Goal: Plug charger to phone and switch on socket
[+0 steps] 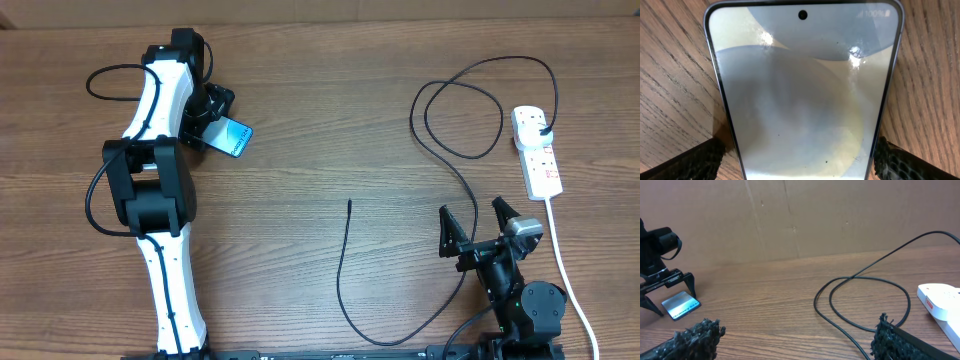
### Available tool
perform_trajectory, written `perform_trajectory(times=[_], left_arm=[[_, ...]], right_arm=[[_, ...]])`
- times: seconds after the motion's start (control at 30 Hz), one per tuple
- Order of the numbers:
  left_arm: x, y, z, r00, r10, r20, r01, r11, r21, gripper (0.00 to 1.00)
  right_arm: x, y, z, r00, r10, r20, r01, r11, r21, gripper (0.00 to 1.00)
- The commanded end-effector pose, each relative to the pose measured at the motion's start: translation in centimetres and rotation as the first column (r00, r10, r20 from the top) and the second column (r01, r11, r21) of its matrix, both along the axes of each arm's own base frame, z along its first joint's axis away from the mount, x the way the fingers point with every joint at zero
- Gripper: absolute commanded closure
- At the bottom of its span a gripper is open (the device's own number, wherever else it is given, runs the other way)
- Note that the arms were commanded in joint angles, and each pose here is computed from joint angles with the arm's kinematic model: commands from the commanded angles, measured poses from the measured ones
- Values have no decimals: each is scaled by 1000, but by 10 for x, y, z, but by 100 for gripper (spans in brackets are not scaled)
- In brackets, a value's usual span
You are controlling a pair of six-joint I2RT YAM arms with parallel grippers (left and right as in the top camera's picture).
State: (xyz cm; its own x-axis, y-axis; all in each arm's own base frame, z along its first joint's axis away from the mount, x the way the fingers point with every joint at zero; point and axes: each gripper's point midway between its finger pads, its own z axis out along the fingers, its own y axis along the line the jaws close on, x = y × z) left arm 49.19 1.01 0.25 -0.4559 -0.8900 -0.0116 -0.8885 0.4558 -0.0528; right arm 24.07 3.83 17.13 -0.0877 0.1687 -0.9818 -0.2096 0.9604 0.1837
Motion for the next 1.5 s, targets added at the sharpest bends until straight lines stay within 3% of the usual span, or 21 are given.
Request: perform_trajectory(times=[0.0,0.17,1.47], left_arm=[[-10,-19,-35,998,6,-70,-10,998,-65,0],[-10,-19,-35,998,6,-70,-11,998,-65,3],[-20,-19,-35,994,17,-111,-24,998,-64,0]], right_arm=[[0,-1,-1,1000,-7,4,7,1000,-4,0],[0,-1,-1,1000,-7,3,7,1000,-4,0],[0,-1,-1,1000,-7,4,7,1000,-4,0]])
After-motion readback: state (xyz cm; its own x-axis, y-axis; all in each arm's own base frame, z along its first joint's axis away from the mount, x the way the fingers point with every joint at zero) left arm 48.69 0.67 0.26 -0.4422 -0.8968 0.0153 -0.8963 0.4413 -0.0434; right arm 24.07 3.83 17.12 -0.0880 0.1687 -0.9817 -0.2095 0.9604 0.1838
